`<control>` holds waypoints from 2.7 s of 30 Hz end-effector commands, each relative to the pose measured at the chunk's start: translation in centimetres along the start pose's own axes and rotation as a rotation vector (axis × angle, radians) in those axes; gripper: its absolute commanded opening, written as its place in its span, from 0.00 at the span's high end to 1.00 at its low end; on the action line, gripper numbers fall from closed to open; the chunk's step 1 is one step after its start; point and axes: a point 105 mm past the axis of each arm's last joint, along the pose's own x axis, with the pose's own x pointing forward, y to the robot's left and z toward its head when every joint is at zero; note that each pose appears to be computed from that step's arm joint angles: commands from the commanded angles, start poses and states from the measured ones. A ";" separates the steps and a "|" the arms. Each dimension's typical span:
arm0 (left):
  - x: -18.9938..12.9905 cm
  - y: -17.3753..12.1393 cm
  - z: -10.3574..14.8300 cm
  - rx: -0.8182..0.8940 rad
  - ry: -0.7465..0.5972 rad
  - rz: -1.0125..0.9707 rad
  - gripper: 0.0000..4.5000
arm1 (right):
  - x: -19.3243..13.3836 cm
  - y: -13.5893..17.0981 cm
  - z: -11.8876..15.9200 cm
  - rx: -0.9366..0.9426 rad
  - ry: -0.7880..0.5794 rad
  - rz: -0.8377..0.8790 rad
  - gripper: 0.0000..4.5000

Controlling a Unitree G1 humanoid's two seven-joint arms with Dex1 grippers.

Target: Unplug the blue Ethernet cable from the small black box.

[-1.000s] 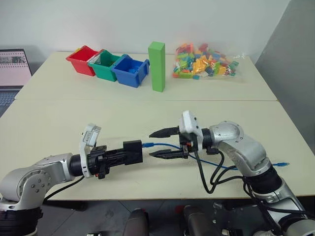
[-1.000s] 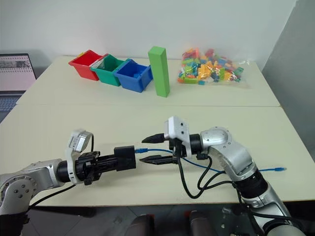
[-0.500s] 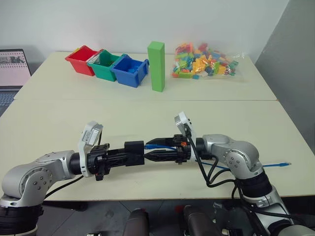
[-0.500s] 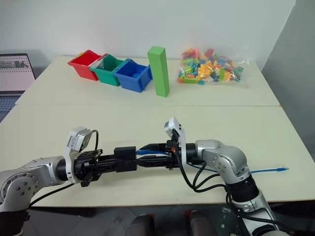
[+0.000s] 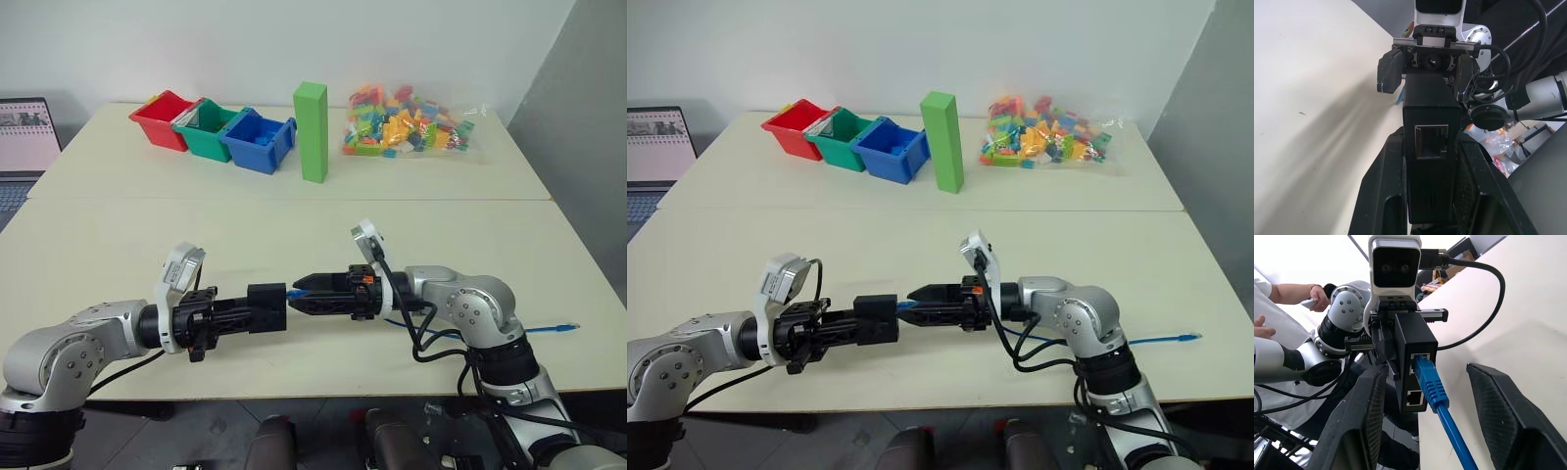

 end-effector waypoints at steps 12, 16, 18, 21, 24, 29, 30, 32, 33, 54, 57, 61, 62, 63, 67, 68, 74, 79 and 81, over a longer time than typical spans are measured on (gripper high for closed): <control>0.3 -0.7 0.1 0.035 0.017 -0.023 0.82 | 0.5 0.9 0.6 -0.047 0.008 0.032 0.82; 0.3 -0.7 -0.3 0.034 0.032 -0.026 0.82 | 0.4 1.2 0.6 -0.022 0.018 0.063 0.99; 0.2 -0.8 -0.5 0.035 0.043 -0.028 0.82 | 0.2 1.4 0.4 -0.012 0.030 0.074 0.99; 0.2 -0.8 -0.7 0.037 0.052 -0.034 0.82 | 0.2 1.5 0.1 -0.005 0.044 0.083 0.99; 0.3 -0.9 -0.8 0.038 0.054 -0.038 0.82 | 0.2 1.5 -0.1 0.000 0.055 0.083 0.99; -0.1 -0.8 -0.8 0.045 0.050 -0.024 0.82 | -1.0 0.2 -1.1 0.044 0.093 0.015 0.99; -0.3 -0.6 -0.7 0.049 0.044 -0.010 0.82 | -1.5 -0.2 -1.4 0.048 0.102 -0.007 0.99; -0.7 -0.2 -0.5 0.053 0.031 0.017 0.82 | -2.4 -0.8 -1.6 0.049 0.111 -0.041 0.99; -0.9 -0.1 -0.4 0.053 0.025 0.027 0.82 | -2.7 -1.0 -1.7 0.049 0.113 -0.054 0.99; -1.3 1.5 -0.4 0.055 -0.043 0.206 0.82 | -10.1 -17.8 8.4 -0.603 0.056 -1.130 0.99; -1.2 1.9 -0.4 0.066 -0.049 0.231 0.82 | -10.5 -18.6 8.2 -0.551 0.065 -1.163 0.99; -1.1 2.4 -0.4 0.086 -0.056 0.255 0.82 | -10.8 -19.0 8.1 -0.505 0.043 -1.181 0.68; -1.1 2.4 -0.4 0.088 -0.057 0.256 0.82 | -10.8 -19.0 8.3 -0.503 0.034 -1.179 0.63; -1.0 2.6 -0.2 0.094 -0.067 0.270 0.82 | -10.8 -18.9 8.5 -0.503 0.022 -1.174 0.59; -0.9 4.1 1.0 0.170 -0.111 0.357 0.82 | -10.6 -17.8 9.8 -0.564 -0.019 -1.112 0.37; -0.9 4.4 1.2 0.185 -0.119 0.376 0.82 | -10.4 -17.6 10.0 -0.576 -0.025 -1.087 0.31; -1.2 9.8 6.5 0.423 -0.290 0.735 0.82 | -7.1 -11.6 9.0 -0.684 0.011 -0.754 0.25; -1.0 12.7 7.9 0.544 -0.355 0.863 0.82 | -5.0 -6.6 7.0 -0.657 0.048 -0.574 0.25; -1.2 14.2 7.7 0.585 -0.347 0.924 0.82 | -4.3 -4.9 6.2 -0.636 0.056 -0.521 0.25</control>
